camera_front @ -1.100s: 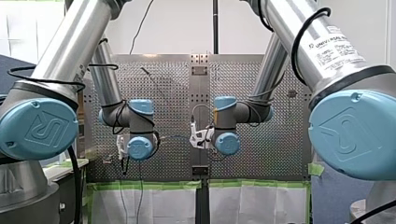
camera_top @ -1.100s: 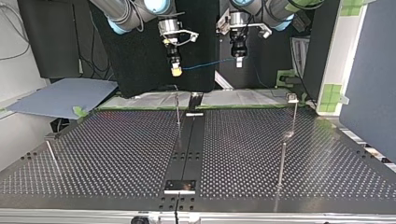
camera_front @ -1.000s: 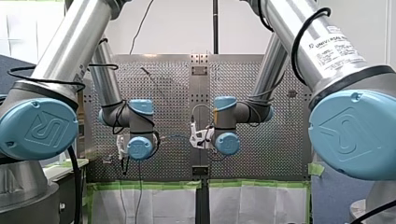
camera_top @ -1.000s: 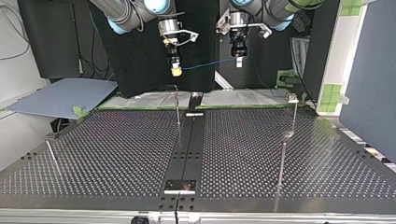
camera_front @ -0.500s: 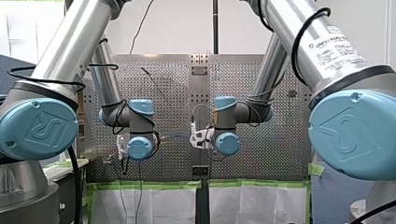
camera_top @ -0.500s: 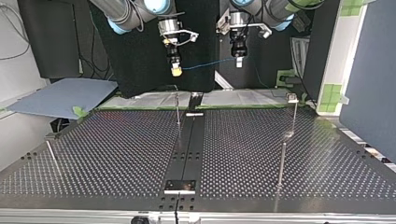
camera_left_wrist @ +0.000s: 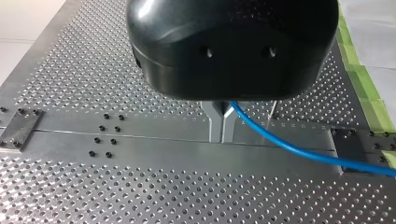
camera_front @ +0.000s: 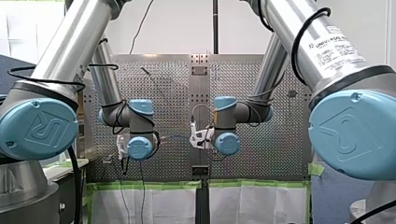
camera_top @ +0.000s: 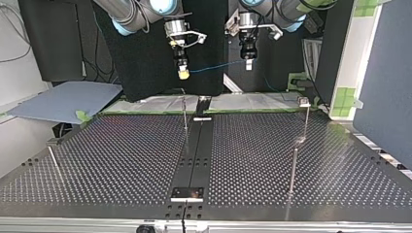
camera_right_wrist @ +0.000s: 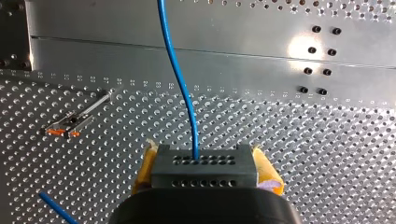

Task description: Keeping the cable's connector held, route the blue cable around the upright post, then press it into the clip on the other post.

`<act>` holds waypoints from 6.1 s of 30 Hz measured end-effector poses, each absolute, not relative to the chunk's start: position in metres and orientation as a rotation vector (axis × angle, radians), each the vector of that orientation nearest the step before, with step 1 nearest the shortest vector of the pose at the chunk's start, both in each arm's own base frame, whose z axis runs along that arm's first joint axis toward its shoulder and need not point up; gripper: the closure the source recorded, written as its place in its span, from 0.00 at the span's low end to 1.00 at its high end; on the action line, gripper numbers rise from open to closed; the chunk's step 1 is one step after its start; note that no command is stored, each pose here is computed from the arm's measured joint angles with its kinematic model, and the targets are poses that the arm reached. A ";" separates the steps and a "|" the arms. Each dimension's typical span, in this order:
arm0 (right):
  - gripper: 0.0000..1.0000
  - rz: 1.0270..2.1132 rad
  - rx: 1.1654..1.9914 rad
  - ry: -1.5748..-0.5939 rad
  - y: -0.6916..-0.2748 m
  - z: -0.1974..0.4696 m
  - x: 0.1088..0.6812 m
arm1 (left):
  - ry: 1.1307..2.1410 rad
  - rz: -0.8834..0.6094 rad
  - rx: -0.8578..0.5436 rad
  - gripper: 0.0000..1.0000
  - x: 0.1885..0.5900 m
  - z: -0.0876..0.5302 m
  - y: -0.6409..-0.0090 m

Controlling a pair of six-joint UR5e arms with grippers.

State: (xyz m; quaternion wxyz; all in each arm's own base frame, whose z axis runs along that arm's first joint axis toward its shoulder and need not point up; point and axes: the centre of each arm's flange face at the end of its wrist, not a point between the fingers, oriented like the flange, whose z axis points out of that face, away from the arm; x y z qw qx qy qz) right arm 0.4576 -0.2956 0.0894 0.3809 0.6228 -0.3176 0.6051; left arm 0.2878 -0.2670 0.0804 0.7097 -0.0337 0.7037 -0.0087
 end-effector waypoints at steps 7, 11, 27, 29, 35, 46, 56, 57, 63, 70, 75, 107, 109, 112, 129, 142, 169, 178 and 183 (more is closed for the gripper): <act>1.00 1.545 1.590 -0.811 -0.296 0.089 0.458 | 1.562 -0.019 -0.075 1.00 0.288 0.080 -0.267; 1.00 1.544 1.590 -0.811 -0.296 0.089 0.458 | 1.562 -0.019 -0.075 1.00 0.288 0.080 -0.267; 1.00 1.544 1.590 -0.811 -0.296 0.089 0.458 | 1.562 -0.019 -0.075 1.00 0.288 0.080 -0.267; 1.00 1.544 1.590 -0.811 -0.296 0.089 0.458 | 1.562 -0.019 -0.075 1.00 0.288 0.080 -0.267; 1.00 1.545 1.590 -0.810 -0.296 0.089 0.458 | 1.562 -0.019 -0.075 1.00 0.288 0.080 -0.267; 1.00 1.545 1.590 -0.811 -0.296 0.089 0.458 | 1.562 -0.019 -0.075 1.00 0.288 0.080 -0.267; 1.00 1.544 1.590 -0.811 -0.296 0.089 0.458 | 1.562 -0.019 -0.075 1.00 0.288 0.080 -0.267; 1.00 1.544 1.590 -0.810 -0.296 0.089 0.458 | 1.562 -0.019 -0.075 1.00 0.288 0.080 -0.267; 1.00 1.544 1.590 -0.811 -0.296 0.089 0.458 | 1.562 -0.019 -0.075 1.00 0.288 0.080 -0.267; 1.00 1.544 1.590 -0.811 -0.296 0.089 0.458 | 1.562 -0.019 -0.075 1.00 0.288 0.080 -0.267; 1.00 1.544 1.590 -0.811 -0.296 0.089 0.458 | 1.562 -0.019 -0.075 1.00 0.288 0.080 -0.267; 1.00 1.544 1.590 -0.811 -0.296 0.089 0.458 | 1.562 -0.019 -0.075 1.00 0.288 0.080 -0.267; 1.00 1.545 1.590 -0.810 -0.296 0.089 0.458 | 1.561 -0.019 -0.075 1.00 0.288 0.080 -0.267; 1.00 1.545 1.589 -0.811 -0.296 0.090 0.458 | 1.566 -0.019 -0.072 1.00 0.288 0.080 -0.267; 1.00 1.546 1.586 -0.811 -0.296 0.090 0.458 | 1.602 -0.006 -0.051 1.00 0.286 0.070 -0.264; 1.00 1.505 1.593 -0.813 -0.301 0.085 0.458 | 1.603 -0.006 -0.051 1.00 0.286 0.070 -0.264; 1.00 1.220 1.814 -0.843 -0.292 0.005 0.444 | 1.624 0.022 -0.036 1.00 0.299 0.075 -0.254; 1.00 1.275 1.752 -0.887 -0.295 0.049 0.454 | 1.625 -0.058 -0.091 1.00 0.304 0.103 -0.248; 1.00 1.369 1.742 -0.894 -0.296 0.077 0.463 | 1.623 -0.096 -0.136 1.00 0.304 0.119 -0.245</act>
